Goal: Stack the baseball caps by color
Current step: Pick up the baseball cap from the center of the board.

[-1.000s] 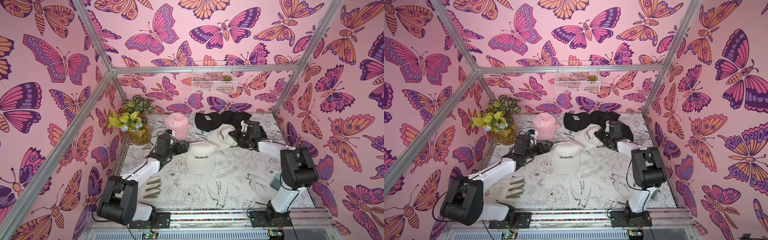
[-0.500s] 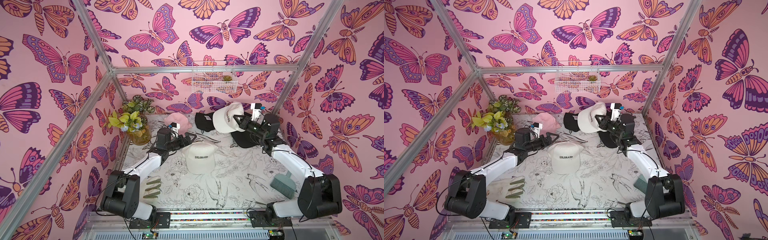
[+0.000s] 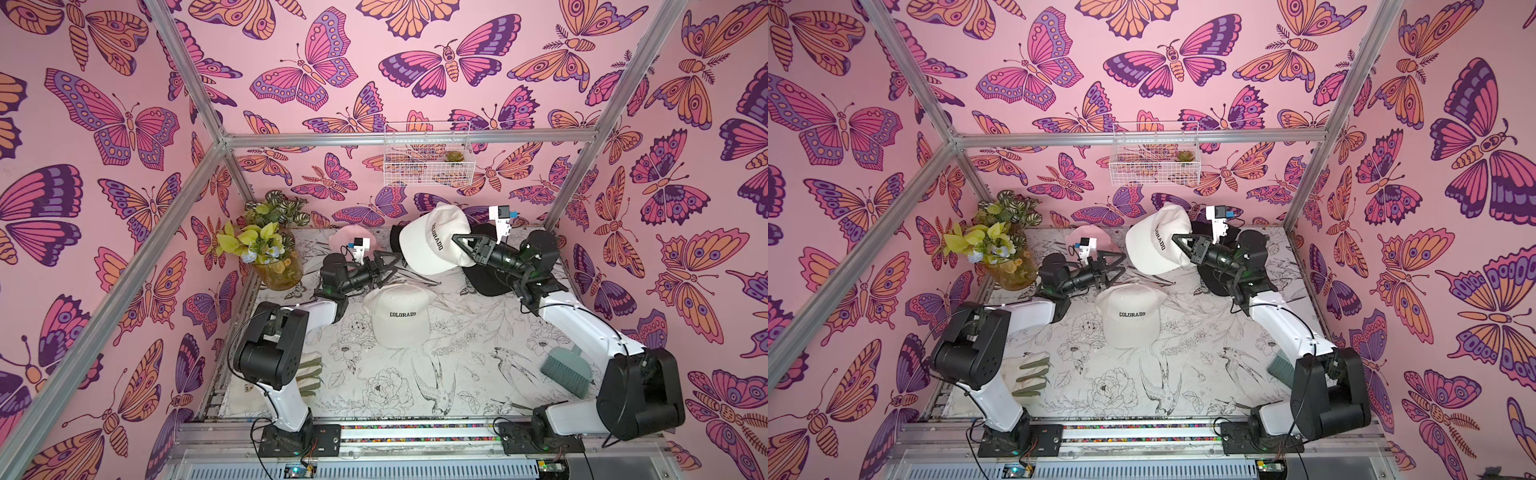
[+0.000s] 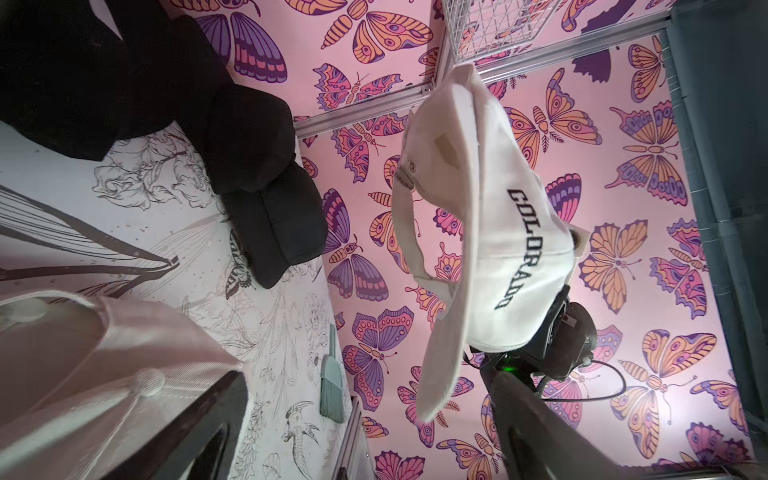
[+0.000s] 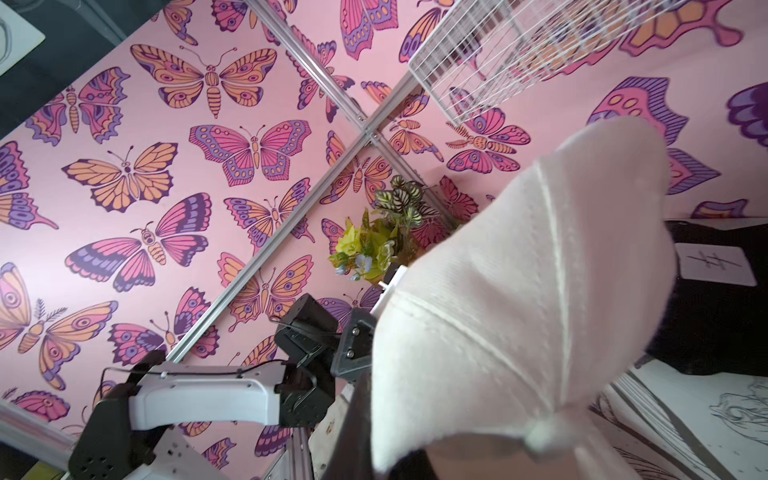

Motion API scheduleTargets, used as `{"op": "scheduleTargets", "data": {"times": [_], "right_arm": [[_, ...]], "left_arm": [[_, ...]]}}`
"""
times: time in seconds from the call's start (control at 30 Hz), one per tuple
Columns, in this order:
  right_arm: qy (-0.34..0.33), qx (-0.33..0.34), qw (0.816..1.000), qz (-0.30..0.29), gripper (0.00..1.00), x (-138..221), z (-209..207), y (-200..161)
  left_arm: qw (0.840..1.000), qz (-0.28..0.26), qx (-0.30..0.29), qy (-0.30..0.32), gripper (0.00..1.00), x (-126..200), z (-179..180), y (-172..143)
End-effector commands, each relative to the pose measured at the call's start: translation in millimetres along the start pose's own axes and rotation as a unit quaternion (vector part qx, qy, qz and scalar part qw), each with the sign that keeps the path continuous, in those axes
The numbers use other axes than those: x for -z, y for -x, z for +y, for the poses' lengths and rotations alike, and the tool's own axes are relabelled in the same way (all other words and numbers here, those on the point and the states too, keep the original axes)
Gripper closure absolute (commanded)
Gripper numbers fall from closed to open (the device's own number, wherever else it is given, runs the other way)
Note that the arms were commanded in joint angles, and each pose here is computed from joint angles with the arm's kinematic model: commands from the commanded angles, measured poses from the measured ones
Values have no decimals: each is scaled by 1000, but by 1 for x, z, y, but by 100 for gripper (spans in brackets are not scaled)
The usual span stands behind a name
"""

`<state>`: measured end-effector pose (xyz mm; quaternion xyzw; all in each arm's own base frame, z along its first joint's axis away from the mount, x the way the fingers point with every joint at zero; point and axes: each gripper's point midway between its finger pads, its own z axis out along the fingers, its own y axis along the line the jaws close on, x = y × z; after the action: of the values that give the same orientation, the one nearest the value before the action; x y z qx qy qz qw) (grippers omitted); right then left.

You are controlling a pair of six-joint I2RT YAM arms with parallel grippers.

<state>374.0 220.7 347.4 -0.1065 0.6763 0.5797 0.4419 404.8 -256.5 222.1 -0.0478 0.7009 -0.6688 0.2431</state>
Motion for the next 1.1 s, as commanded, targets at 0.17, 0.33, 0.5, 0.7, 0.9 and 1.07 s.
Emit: {"op": "scheduleTargets", "data": {"times": [0.17, 0.33, 0.5, 0.7, 0.9, 1.07], "right_arm": [[53, 9, 998, 32, 100, -21, 20, -19], [51, 4, 998, 36, 100, -26, 17, -27], [2, 2, 1000, 26, 64, -19, 0, -33], [-80, -20, 996, -23, 29, 0, -28, -37], [-141, -61, 985, -77, 1, 21, -56, -42], [-124, -94, 984, -88, 1, 21, -57, -40]], "left_arm": [[998, 25, -32, -52, 15, -12, -30, -2], [998, 31, -33, -43, 49, -13, -26, -3], [998, 33, -31, -33, 100, -9, -23, -1], [997, 46, -47, -44, 100, -2, -36, 0], [995, 62, -56, -57, 100, -1, -47, -3], [994, 68, -57, -60, 100, -1, -48, -4]]}}
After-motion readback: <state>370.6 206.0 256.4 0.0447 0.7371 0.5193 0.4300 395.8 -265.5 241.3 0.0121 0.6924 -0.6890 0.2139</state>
